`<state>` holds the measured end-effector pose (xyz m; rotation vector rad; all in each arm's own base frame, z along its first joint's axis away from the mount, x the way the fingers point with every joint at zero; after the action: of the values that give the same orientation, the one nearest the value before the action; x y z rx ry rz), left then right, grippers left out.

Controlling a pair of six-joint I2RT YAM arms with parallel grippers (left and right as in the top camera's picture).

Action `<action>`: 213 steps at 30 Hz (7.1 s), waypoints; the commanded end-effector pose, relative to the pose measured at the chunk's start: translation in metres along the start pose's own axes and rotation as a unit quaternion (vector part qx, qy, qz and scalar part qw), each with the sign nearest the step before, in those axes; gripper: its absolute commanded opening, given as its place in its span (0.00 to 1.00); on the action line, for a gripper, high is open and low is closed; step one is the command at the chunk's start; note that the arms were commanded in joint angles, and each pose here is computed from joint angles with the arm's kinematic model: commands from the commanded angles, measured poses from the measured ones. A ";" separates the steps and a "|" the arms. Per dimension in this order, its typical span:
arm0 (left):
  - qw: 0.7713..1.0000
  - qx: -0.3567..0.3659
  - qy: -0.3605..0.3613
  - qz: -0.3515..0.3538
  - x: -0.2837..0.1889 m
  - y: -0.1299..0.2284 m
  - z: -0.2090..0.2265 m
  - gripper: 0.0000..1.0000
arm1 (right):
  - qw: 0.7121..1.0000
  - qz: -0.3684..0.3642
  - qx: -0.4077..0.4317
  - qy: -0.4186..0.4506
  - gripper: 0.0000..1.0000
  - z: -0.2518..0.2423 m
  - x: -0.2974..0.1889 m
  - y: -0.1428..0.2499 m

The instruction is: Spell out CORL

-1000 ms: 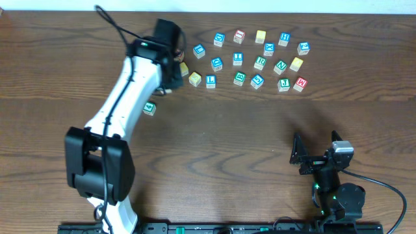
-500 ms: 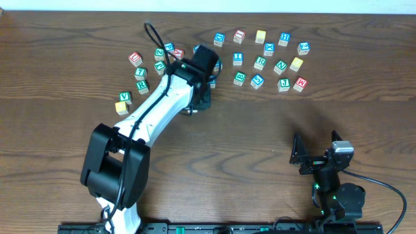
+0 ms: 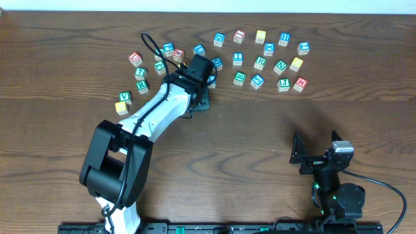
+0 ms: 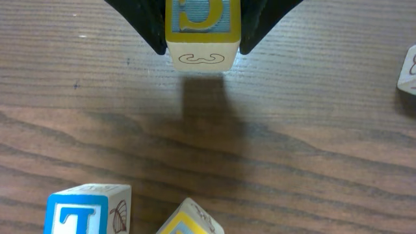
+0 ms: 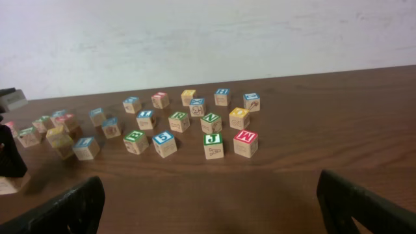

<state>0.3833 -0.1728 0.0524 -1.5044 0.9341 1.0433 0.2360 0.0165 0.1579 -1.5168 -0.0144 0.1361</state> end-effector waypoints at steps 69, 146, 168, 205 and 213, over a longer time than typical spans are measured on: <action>0.999 0.034 0.003 -0.005 0.025 -0.005 -0.005 0.43 | 1.000 0.001 -0.005 0.003 0.99 -0.002 0.000 0.001; 0.983 -0.080 0.036 -0.161 -0.263 0.014 0.126 0.85 | 0.979 0.159 0.058 -0.117 0.99 0.041 0.053 -0.116; 0.983 -0.080 0.036 -0.161 -0.262 0.012 0.125 0.90 | 0.866 0.484 0.070 -0.105 0.99 0.017 0.132 -0.120; 0.992 -0.077 0.008 -0.101 -0.224 0.006 0.121 0.90 | 0.850 0.487 0.152 0.129 0.59 -0.051 0.303 0.048; 0.992 -0.077 0.008 -0.101 -0.224 0.006 0.121 0.90 | 0.844 0.496 0.128 0.158 0.62 -0.057 0.308 0.074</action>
<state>0.2858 -0.0487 0.2475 -1.7054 0.7258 0.9771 0.5366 -0.0024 0.0629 -1.1093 1.0030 0.7246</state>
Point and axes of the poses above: each gripper's point midway between its finger pads, its own x axis out along the fingers, its own z axis along the line the jaws close on, y = z × x, the point moved 1 cm from there along -x, back along the fingers, and after that the axes turned 5 degrees about -x, right-handed, at the moved point
